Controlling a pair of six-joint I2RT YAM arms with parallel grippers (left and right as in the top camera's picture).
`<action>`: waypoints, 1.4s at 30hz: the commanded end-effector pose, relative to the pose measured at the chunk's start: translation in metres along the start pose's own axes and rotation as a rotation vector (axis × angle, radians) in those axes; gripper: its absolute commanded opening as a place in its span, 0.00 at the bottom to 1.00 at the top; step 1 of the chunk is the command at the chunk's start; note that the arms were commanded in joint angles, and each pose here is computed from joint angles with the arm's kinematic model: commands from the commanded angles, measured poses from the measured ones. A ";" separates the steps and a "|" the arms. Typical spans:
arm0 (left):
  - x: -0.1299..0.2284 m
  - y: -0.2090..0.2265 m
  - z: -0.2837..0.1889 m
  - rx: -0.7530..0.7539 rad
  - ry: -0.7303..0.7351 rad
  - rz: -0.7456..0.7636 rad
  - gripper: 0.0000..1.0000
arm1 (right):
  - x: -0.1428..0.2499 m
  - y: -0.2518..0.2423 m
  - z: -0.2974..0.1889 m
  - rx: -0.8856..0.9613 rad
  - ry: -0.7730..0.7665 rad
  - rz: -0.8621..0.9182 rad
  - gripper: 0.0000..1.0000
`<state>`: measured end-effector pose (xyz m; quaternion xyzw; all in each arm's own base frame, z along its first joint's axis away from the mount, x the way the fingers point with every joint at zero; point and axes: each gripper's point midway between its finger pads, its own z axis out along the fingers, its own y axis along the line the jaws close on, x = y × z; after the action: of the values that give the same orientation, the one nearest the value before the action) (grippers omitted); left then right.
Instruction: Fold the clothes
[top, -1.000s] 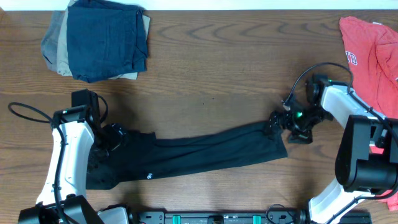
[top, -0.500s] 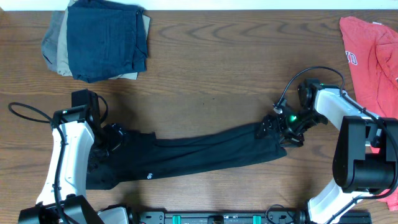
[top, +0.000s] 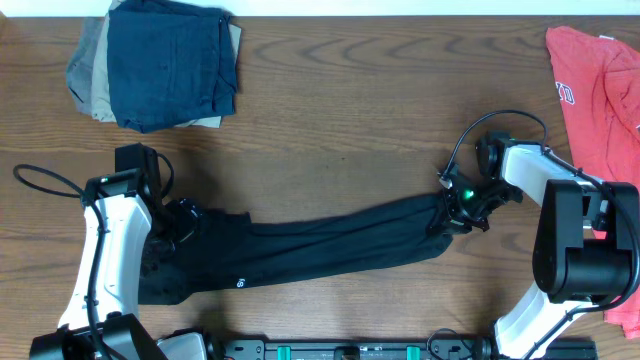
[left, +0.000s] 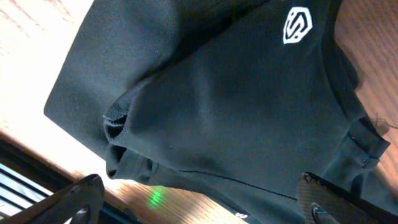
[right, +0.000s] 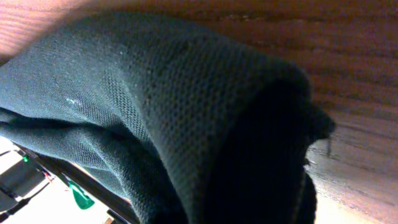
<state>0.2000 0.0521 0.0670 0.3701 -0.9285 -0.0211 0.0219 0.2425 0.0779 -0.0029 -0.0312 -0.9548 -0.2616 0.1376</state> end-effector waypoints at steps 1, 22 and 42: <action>-0.001 0.000 -0.003 0.001 -0.004 0.003 1.00 | -0.006 -0.012 -0.003 0.070 -0.010 0.051 0.01; -0.001 0.000 -0.003 0.002 -0.005 0.002 1.00 | 0.016 0.004 -0.150 0.357 -0.456 0.210 0.01; -0.002 0.000 -0.003 0.003 -0.007 0.002 1.00 | 0.011 0.091 -0.073 0.375 -0.349 -0.055 0.01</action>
<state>0.2003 0.0521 0.0670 0.3701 -0.9285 -0.0210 0.0214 0.2621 0.1019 0.1111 -0.0213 -0.9962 -0.0744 -0.0410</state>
